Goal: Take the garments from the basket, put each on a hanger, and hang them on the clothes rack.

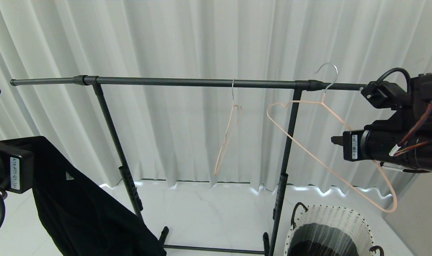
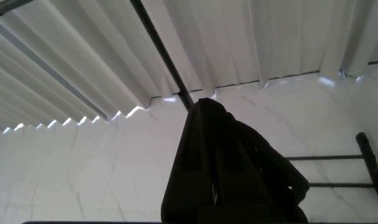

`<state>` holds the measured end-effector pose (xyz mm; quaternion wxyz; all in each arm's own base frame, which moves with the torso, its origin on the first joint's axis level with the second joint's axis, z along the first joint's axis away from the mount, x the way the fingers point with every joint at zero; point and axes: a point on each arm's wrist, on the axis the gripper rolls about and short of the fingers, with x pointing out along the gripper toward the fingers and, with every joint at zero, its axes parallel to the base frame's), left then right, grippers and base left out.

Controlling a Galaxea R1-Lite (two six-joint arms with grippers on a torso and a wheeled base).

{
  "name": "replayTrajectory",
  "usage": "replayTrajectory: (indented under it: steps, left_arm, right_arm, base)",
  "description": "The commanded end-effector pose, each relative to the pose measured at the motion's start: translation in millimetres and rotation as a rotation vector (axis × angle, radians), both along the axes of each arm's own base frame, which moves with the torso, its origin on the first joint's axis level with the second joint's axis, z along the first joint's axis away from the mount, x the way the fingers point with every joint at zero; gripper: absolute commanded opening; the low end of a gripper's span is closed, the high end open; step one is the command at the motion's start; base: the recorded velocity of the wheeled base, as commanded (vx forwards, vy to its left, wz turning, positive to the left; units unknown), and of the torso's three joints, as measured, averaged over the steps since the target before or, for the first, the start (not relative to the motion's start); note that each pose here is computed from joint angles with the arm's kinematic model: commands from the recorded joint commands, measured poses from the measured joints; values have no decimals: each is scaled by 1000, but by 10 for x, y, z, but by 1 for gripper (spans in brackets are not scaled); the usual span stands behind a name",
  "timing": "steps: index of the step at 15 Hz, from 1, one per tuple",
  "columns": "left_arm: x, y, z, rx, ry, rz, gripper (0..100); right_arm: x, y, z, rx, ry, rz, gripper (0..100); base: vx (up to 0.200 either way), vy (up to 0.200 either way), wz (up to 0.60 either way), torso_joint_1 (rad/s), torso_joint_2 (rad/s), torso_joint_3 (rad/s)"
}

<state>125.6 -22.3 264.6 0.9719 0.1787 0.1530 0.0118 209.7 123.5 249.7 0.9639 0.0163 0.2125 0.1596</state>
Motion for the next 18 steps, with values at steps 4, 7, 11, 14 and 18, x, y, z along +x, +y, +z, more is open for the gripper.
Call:
replayTrajectory:
  steps: [4, 7, 11, 14, 18]
  left_arm:
    - [5, -5, -5, 0, 2, -4, 0]
    - [-2, -61, -42, -3, 15, -47, 0]
    - [1, -171, -97, 0, 40, -125, 0]
    - [155, -322, -144, -13, 61, -178, 0]
    - [682, -602, -267, -154, 90, -92, 0]
  right_arm:
    - [-358, -39, 75, 0, -50, 87, 0]
    - [-470, -15, 4, -35, -46, 144, 0]
    - [-628, 85, -99, -66, -39, 243, 0]
    - [-739, 215, -197, -48, -81, 349, 0]
    - [-906, 351, -242, 8, -94, 518, 0]
  base:
    - [-200, 0, 0, 0, 4, 4]
    - [-133, 0, 0, 0, -2, 3]
    - [0, 0, 0, 0, 0, 0]
    - [0, 0, 0, 0, 0, 0]
    - [0, 0, 0, 0, 0, 0]
